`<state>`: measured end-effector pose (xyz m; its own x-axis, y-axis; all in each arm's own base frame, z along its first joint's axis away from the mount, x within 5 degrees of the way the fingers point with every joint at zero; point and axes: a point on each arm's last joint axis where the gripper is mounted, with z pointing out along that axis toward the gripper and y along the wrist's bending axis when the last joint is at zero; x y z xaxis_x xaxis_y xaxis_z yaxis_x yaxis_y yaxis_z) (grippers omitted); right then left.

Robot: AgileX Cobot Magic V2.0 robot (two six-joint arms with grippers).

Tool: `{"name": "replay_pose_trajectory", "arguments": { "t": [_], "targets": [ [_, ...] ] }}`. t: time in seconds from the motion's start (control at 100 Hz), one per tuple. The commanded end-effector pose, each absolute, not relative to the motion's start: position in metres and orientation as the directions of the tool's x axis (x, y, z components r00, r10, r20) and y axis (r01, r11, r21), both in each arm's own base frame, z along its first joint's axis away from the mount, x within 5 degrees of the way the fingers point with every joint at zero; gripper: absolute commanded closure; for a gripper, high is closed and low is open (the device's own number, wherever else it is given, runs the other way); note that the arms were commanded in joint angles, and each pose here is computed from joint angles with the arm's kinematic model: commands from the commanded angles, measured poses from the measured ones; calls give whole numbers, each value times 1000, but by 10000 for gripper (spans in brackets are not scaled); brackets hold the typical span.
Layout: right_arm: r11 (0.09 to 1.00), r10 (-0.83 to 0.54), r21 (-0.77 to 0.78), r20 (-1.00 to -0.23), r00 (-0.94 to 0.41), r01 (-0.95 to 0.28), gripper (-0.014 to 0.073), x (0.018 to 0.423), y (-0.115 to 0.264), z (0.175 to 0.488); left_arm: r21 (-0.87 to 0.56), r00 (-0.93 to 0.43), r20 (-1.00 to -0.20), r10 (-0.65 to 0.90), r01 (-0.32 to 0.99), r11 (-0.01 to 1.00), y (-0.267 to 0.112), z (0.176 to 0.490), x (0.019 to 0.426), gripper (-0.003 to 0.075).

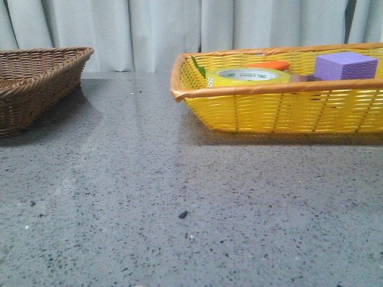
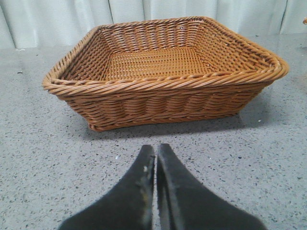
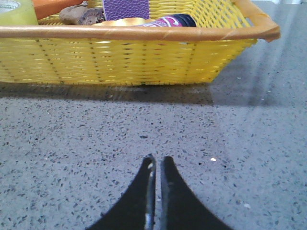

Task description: Transfer tape with both arms

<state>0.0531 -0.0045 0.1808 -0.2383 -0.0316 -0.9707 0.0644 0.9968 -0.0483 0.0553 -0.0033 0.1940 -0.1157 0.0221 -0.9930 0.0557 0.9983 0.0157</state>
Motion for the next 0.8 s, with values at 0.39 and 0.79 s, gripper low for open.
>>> {"name": "replay_pose_trajectory", "arguments": {
  "t": [0.39,0.79],
  "targets": [
    [996,-46,-62,-975,-217,69,662,53,-5,177,-2,57,-998,-5,57,998,-3,206,54,741],
    [993,-78,-94,-975,-209,72,662,53,-6,178,-2,57,-998,-5,57,998,-3,206,54,741]
  ]
}}
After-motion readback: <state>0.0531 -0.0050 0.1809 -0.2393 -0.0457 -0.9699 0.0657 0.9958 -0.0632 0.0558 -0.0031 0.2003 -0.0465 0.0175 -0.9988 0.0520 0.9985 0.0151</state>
